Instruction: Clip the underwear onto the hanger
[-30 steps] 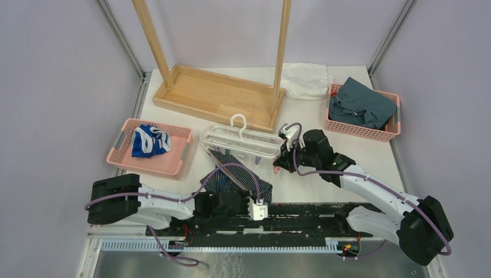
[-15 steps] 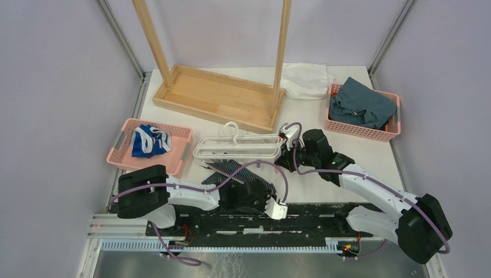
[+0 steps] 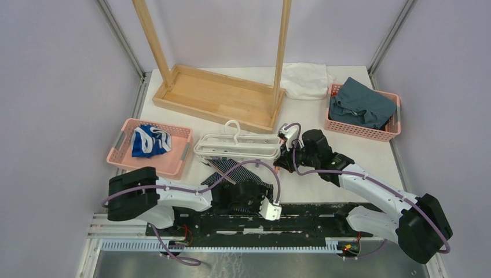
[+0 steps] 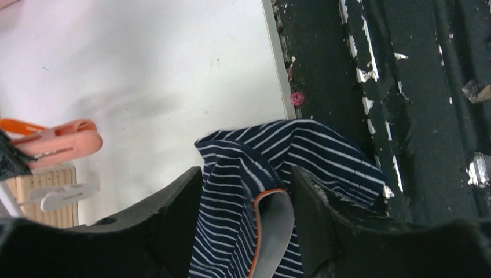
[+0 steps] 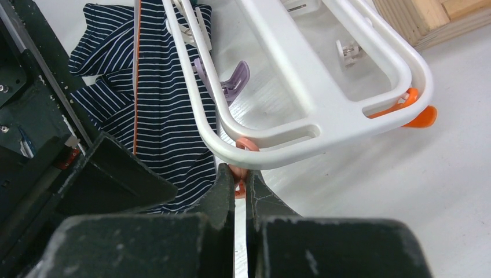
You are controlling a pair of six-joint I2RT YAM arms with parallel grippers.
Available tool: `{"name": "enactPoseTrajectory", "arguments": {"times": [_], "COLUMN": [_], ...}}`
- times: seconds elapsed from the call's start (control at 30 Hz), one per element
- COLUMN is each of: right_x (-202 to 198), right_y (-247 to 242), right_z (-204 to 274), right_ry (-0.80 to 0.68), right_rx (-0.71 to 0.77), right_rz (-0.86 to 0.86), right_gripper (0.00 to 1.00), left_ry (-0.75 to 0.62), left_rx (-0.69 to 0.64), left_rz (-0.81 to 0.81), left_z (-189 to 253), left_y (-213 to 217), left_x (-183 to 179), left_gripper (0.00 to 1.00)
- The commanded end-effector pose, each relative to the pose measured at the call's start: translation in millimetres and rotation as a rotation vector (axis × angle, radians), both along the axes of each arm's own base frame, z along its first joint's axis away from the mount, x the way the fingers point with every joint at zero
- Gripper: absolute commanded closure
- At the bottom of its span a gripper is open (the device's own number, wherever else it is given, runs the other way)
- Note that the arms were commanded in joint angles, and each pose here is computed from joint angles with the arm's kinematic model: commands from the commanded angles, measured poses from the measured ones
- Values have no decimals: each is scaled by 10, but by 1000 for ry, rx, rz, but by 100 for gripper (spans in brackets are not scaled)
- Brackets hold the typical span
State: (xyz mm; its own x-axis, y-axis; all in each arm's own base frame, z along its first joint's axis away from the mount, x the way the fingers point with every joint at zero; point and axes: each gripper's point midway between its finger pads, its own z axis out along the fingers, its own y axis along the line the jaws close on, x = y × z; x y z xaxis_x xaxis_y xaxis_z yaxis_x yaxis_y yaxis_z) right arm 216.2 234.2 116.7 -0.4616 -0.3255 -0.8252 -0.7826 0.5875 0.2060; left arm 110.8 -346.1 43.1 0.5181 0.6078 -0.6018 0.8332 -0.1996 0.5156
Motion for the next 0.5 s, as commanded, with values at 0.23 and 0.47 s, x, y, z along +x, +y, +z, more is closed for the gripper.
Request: {"name": "enactPoseTrajectory", "arguments": {"times": [0.23, 0.47], "right_x": [114, 122], "right_y": [82, 97], "right_z": [210, 229], "right_ry": [-75, -74], "right_rx": [51, 55], "right_rz": [1, 4], "right_gripper": [99, 99], "left_ry": [-27, 9], "left_rx": [-197, -196], "left_rz": [91, 122], "left_z": [264, 153], "left_y": [196, 352], "left_x": [73, 47], "left_gripper": [7, 34]}}
